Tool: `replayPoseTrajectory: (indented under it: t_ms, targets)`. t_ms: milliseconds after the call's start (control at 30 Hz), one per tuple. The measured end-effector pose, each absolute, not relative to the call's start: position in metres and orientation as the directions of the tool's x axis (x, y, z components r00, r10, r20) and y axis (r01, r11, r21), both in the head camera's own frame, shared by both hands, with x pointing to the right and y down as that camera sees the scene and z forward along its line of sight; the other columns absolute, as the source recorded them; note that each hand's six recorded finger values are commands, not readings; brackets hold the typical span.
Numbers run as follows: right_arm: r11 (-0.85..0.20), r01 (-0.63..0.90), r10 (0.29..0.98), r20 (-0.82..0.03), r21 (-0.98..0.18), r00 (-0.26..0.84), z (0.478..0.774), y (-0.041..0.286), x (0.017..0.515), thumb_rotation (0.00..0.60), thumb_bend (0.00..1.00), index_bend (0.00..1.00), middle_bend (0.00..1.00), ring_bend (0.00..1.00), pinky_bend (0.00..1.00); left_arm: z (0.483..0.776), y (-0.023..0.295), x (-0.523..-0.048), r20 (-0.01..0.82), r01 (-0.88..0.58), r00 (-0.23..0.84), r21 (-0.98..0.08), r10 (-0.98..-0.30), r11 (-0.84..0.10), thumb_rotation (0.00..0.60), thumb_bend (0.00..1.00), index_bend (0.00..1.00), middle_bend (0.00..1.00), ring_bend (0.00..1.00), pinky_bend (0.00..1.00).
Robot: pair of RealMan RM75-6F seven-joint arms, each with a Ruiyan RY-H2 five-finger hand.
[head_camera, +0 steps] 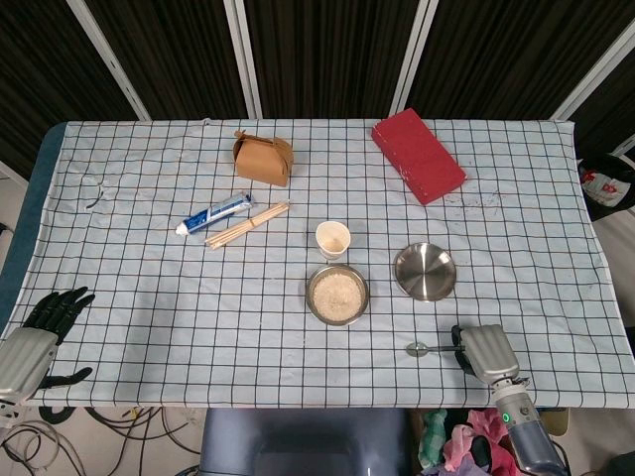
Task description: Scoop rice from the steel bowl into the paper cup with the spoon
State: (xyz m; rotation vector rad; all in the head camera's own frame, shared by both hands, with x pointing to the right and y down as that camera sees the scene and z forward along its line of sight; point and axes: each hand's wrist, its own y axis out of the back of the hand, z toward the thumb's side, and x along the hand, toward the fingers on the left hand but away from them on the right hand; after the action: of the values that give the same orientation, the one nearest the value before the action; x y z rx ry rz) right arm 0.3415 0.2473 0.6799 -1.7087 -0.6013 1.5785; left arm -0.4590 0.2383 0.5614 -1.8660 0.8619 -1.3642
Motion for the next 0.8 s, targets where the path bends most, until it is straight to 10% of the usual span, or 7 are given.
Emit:
replayPoseTrajectory:
  t_ms: [800]
  targets:
    - [-0.630,-0.133,0.752,-0.644,-0.765,0.139,0.6789,0.2478,0.3422,0.600,0.39,0.59,1.00,1.00,1.00,0.5611,0.2383,-0.4590,0.529,-0.130,0.235,-0.814,-0.816,-0.566,0.600,0.02,0.00,0.00,0.00,0.00]
